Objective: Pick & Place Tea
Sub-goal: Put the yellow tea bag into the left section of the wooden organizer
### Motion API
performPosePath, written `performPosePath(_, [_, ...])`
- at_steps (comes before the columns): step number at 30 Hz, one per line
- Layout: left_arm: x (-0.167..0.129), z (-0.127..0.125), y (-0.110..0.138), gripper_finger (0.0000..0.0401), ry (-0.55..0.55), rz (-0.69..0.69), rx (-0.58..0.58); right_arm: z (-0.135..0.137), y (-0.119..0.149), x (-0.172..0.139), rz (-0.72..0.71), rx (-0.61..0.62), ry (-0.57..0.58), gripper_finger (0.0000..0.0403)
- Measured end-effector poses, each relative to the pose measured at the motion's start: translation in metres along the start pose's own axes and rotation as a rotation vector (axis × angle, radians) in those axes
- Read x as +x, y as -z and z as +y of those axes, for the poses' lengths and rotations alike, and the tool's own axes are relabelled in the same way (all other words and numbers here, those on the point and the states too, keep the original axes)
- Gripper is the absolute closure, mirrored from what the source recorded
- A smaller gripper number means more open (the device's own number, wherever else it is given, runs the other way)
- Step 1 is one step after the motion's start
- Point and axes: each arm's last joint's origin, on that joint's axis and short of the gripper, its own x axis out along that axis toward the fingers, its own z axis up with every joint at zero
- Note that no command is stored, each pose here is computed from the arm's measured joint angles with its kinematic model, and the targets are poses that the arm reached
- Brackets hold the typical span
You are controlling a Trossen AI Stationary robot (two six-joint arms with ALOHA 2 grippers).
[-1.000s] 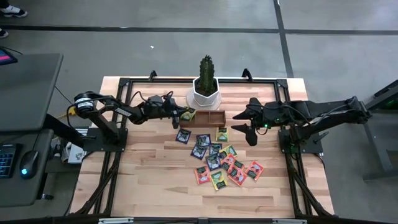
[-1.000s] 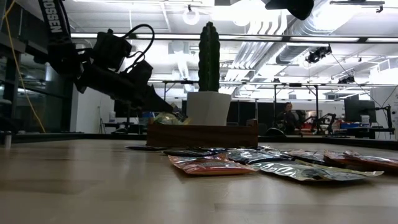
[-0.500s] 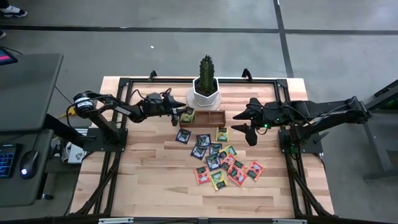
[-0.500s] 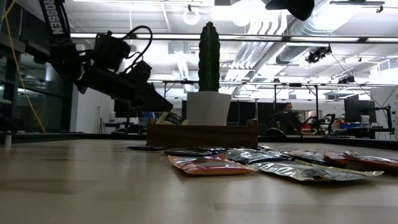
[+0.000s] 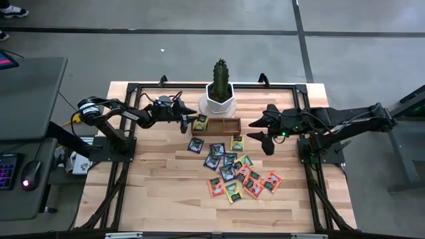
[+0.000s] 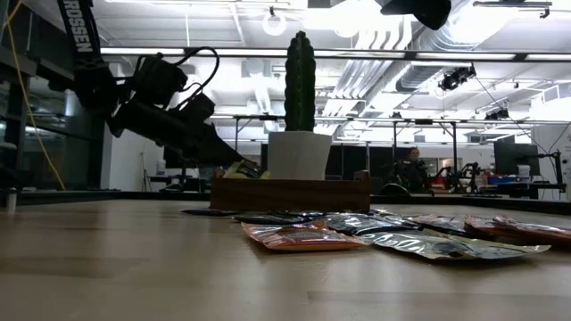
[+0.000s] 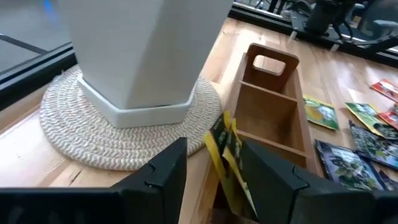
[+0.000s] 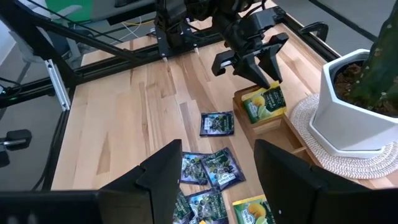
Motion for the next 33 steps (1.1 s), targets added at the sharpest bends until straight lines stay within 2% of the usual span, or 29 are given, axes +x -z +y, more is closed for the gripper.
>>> performPosePath(8, [-0.001, 0.000, -0.008, 0.0249, 0.071, -0.069, 0.046, 0.000, 0.000, 0.000, -0.005, 0.000, 0.016, 0.0206])
performPosePath(17, [-0.016, 0.008, -0.040, 0.0249, 0.113, -0.202, 0.114, -0.003, 0.007, 0.000, 0.070, 0.026, 0.047, 0.0206])
performPosePath(26, [-0.034, -0.001, -0.078, 0.0249, 0.179, -0.315, 0.193, -0.008, 0.024, 0.005, 0.251, 0.047, 0.105, 0.0206])
performPosePath(33, [-0.037, -0.021, -0.098, 0.0249, 0.242, -0.260, 0.284, -0.008, 0.039, 0.022, 0.425, 0.016, 0.120, 0.0206])
